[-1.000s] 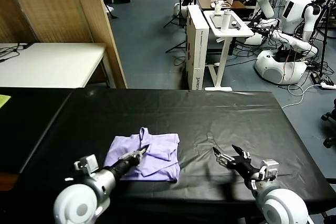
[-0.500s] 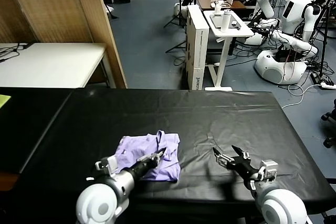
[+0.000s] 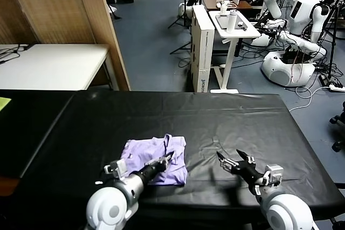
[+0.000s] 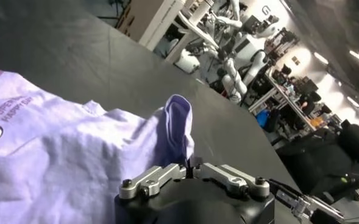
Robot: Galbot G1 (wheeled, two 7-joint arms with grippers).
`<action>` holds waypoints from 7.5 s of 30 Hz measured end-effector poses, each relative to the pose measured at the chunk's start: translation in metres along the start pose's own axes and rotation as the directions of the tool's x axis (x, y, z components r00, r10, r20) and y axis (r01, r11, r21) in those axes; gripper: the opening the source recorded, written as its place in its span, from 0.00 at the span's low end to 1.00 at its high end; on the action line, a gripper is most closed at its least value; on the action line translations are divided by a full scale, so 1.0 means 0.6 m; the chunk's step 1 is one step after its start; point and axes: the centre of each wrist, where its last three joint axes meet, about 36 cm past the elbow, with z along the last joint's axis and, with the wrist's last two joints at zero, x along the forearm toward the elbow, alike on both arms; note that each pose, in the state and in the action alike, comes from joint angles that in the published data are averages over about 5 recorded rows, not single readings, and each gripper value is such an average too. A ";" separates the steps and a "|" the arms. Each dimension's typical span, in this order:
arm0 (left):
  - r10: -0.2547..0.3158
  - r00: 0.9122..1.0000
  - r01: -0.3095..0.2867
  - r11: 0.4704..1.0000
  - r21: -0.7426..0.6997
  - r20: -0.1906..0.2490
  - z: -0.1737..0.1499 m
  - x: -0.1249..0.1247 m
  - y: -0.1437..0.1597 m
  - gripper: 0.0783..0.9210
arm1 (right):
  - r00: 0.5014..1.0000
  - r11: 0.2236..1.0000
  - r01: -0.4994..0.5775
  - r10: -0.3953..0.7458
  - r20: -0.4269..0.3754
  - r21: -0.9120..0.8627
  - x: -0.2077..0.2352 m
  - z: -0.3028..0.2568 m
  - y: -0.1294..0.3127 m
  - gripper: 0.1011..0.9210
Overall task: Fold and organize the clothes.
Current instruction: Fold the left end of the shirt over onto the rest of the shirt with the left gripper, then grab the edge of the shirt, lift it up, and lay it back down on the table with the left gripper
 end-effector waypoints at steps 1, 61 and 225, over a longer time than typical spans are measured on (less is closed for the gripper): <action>0.002 1.000 -0.002 1.000 0.003 0.002 0.001 0.001 -0.003 0.58 | 1.000 1.000 0.013 -0.013 -0.002 -0.003 -0.002 -0.003 0.001 0.98; -0.229 0.962 0.247 0.962 -0.115 0.150 -0.047 0.101 0.059 0.98 | 0.863 0.596 0.490 -0.434 -0.258 0.636 -0.103 -0.026 0.180 0.11; -0.414 0.776 0.618 0.649 -0.444 0.476 -0.203 0.297 0.200 0.13 | 0.994 0.992 0.097 -0.101 0.045 0.080 -0.024 0.039 0.052 0.98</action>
